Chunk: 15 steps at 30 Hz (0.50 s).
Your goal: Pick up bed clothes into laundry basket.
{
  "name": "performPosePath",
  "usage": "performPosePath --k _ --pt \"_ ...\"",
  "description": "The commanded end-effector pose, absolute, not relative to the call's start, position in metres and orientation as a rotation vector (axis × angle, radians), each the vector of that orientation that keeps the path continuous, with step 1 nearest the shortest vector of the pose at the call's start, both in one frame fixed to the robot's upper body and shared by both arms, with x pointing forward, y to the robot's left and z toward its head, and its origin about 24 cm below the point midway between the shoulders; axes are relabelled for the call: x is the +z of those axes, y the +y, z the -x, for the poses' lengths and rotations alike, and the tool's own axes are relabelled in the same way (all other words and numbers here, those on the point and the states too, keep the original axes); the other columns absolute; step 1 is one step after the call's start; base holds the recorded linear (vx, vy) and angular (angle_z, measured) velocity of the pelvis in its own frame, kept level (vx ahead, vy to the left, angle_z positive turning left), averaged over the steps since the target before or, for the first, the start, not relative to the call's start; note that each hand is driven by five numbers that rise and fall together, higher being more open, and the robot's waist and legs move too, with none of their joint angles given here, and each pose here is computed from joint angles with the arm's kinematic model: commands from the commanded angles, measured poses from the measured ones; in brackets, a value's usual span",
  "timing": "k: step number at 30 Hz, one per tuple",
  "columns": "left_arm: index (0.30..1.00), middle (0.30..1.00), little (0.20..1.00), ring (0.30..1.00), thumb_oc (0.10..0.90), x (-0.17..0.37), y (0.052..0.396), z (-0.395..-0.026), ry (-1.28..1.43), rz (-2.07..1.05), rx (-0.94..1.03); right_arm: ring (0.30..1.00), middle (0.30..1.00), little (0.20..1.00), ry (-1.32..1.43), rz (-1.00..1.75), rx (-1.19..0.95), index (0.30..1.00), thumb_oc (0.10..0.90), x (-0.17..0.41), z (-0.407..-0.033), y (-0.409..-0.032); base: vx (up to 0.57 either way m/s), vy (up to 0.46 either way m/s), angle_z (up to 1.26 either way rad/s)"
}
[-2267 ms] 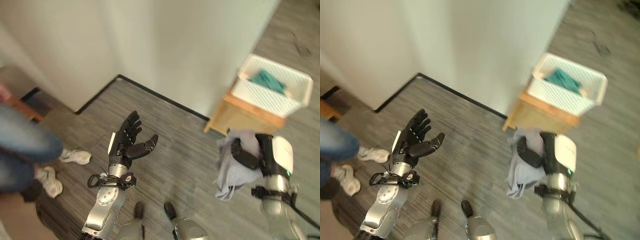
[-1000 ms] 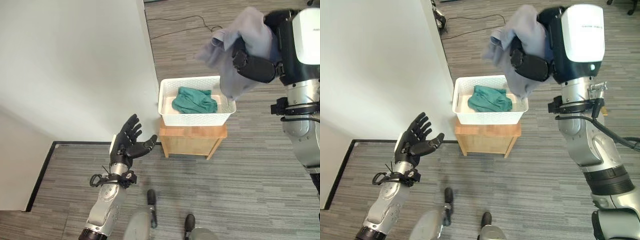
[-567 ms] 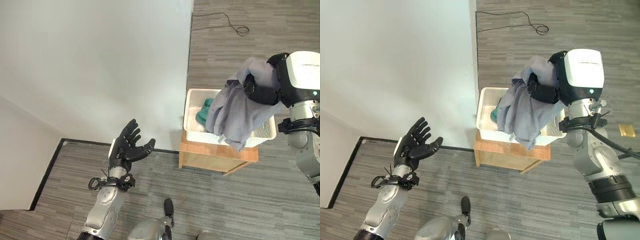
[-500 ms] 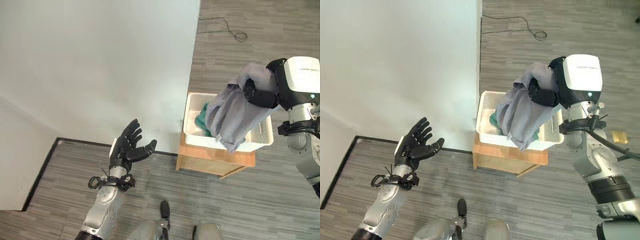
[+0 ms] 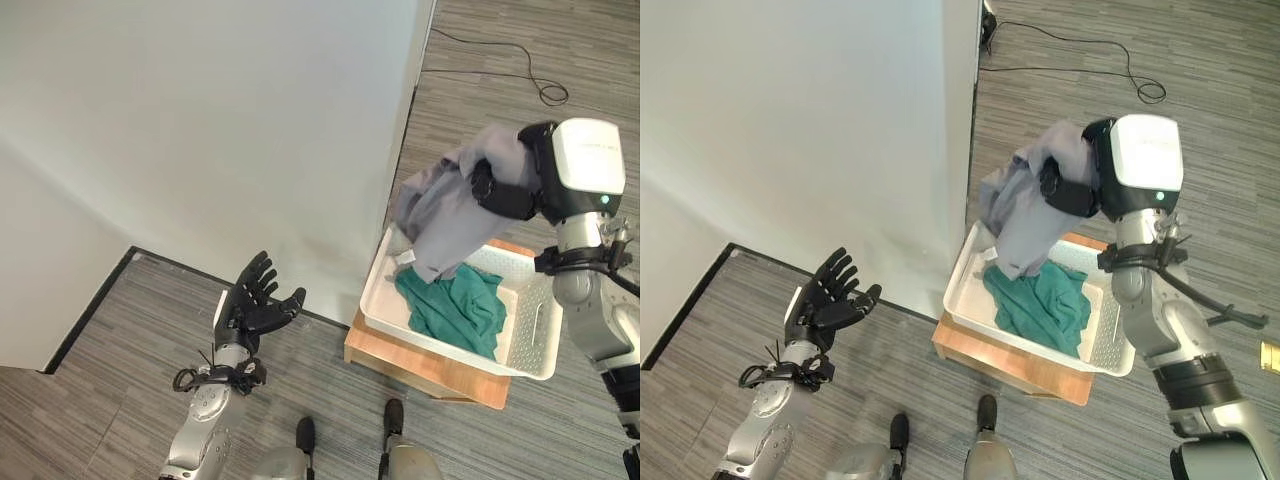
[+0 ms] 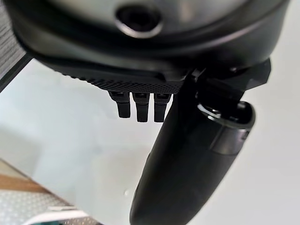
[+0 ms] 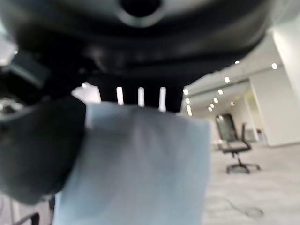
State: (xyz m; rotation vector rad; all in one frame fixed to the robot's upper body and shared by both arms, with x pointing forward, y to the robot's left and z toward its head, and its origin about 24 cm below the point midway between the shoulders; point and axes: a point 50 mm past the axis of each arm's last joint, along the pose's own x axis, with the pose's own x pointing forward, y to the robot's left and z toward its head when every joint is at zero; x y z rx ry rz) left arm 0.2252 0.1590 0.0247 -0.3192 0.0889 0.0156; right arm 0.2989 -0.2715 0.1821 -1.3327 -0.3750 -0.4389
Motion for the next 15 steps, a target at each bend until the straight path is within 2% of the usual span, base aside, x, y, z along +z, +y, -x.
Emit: performPosePath --k 1,9,15 --pt "0.900 0.900 0.900 0.900 0.800 0.070 0.157 -0.239 -0.148 0.367 -0.006 0.300 0.300 0.300 -0.669 1.215 -0.519 0.300 0.400 0.218 -0.284 -0.243 -0.01 -0.013 0.12" --pt "0.900 0.900 0.900 0.900 0.800 0.071 0.153 -0.239 -0.156 0.364 -0.004 0.300 0.300 0.300 -0.701 1.102 -0.468 0.300 0.400 0.195 -0.263 -0.221 0.02 -0.003 0.14" --pt "0.900 0.900 0.900 0.900 0.800 0.071 0.149 -0.240 -0.149 0.342 -0.020 0.300 0.300 0.300 -0.612 1.140 -0.483 0.300 0.400 0.175 -0.260 -0.231 0.01 0.003 -0.01"
